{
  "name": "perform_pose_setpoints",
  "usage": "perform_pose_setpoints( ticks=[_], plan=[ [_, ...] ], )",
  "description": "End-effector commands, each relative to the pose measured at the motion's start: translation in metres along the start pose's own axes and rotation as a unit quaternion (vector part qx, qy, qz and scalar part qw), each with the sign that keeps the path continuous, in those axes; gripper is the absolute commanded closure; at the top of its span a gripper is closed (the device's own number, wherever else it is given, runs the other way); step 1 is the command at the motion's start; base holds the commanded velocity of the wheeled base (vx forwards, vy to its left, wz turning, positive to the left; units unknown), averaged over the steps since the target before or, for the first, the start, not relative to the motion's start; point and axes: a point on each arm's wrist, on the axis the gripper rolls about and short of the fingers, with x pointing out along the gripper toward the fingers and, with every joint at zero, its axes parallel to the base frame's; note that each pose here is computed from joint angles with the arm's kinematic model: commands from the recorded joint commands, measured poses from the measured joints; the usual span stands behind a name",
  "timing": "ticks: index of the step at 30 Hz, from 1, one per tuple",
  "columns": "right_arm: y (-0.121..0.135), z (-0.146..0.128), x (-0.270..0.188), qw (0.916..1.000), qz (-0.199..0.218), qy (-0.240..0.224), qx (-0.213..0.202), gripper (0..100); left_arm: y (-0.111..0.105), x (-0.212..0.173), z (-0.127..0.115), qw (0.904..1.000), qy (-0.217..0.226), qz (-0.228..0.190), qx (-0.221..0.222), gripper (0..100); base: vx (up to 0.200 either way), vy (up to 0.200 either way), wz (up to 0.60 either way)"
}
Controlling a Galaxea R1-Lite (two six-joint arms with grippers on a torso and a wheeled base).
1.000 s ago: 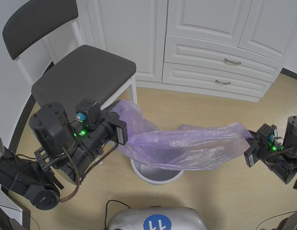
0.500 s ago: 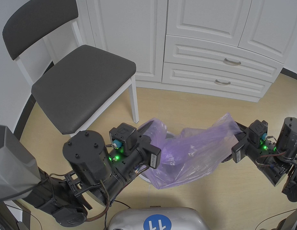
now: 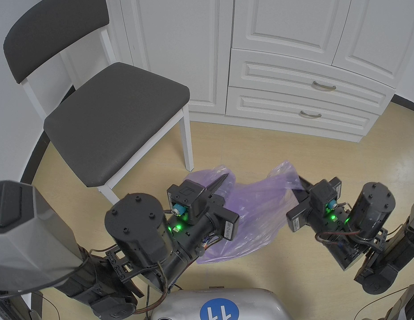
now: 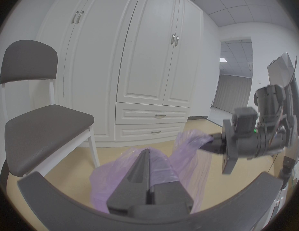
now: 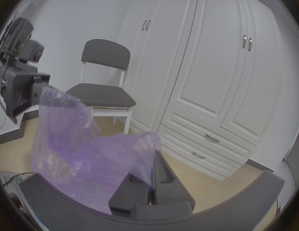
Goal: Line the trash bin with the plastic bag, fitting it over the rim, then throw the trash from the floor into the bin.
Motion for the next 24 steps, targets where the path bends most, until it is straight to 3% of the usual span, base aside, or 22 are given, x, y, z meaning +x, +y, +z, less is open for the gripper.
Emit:
perform_pose_setpoints(
  ticks=[1,8,12,16,19,24],
  plan=[
    [0.017,-0.016,0.003,0.9993,0.026,0.022,-0.014,100,-0.005,0.004,-0.010,1.0000,0.009,-0.004,0.001,100,0.000,0.000,0.00],
    [0.015,-0.013,0.003,0.9995,0.023,0.017,-0.009,100,-0.005,0.009,-0.015,0.9999,0.012,-0.001,-0.011,100,0.000,0.000,0.00],
    [-0.001,-0.005,-0.007,0.9998,0.011,0.013,-0.011,100,-0.001,0.013,-0.017,0.9998,0.012,0.006,-0.012,100,0.000,0.000,0.00],
    [-0.022,-0.005,-0.024,0.9970,0.014,0.063,-0.043,100,0.004,0.017,-0.017,0.9998,0.009,0.016,-0.012,100,0.000,0.000,0.00],
    [-0.032,-0.003,-0.029,0.9918,0.050,0.106,-0.050,100,0.009,0.023,-0.024,0.9995,0.016,0.025,-0.014,100,0.000,0.000,0.00],
    [-0.027,-0.011,-0.009,0.9850,0.085,0.150,0.010,100,0.016,0.033,-0.038,0.9987,0.028,0.038,-0.016,100,0.000,0.000,0.00]
  ],
)
